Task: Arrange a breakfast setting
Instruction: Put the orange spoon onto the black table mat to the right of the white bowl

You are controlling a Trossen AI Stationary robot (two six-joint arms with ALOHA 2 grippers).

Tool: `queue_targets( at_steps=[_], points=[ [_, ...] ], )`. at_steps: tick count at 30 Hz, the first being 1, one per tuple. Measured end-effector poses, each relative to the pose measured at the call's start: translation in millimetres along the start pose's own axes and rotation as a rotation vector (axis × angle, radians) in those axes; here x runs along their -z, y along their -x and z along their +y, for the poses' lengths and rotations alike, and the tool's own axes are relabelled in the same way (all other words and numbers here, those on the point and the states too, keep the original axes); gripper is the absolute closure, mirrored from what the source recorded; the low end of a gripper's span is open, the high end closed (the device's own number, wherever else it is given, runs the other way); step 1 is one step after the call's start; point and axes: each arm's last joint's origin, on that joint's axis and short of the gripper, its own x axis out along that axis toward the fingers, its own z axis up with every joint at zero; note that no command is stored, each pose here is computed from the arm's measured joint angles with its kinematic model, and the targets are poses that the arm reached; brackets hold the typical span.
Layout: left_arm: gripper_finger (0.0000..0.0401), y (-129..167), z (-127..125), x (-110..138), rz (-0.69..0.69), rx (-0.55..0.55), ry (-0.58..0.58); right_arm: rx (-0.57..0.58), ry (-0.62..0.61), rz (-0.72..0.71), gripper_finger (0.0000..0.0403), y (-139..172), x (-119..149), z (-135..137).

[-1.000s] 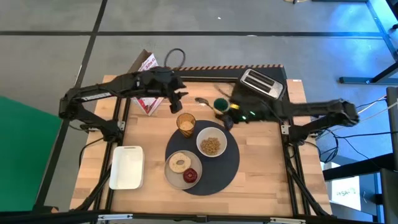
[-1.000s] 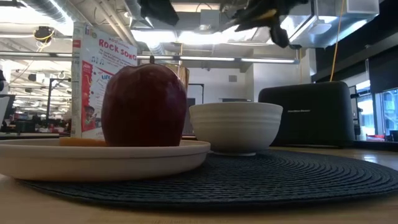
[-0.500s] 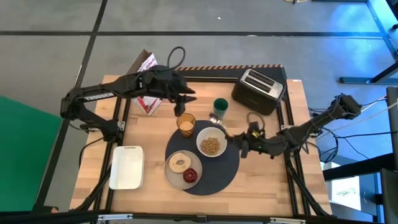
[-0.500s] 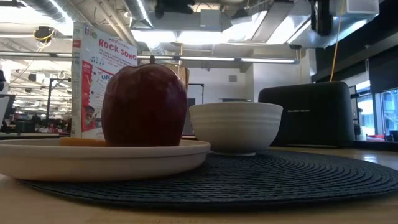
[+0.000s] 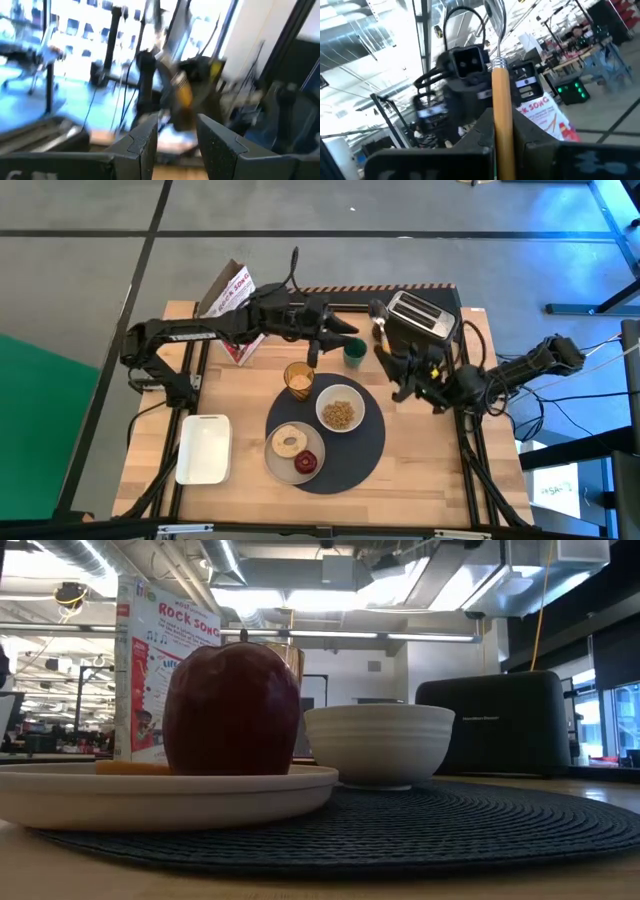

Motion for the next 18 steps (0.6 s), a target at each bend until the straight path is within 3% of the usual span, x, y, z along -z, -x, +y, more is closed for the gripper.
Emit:
queue_targets(
  at_steps=[8, 13, 18],
  points=[
    [0.0272, -19, 7, 0, -0.192, 0.055, -0.027, -0.069, 0.089, 0.036, 0.0394, -24, -2, -26],
    [0.028, -20, 11, 2, -0.204, 0.007, -0.025, -0.085, 0.116, 0.056, 0.0392, -29, -2, -34],
    [0.0321, -19, 17, 1, -0.219, -0.083, -0.03, -0.077, 0.142, 0.05, 0.0394, -32, -4, -39]
  ],
)
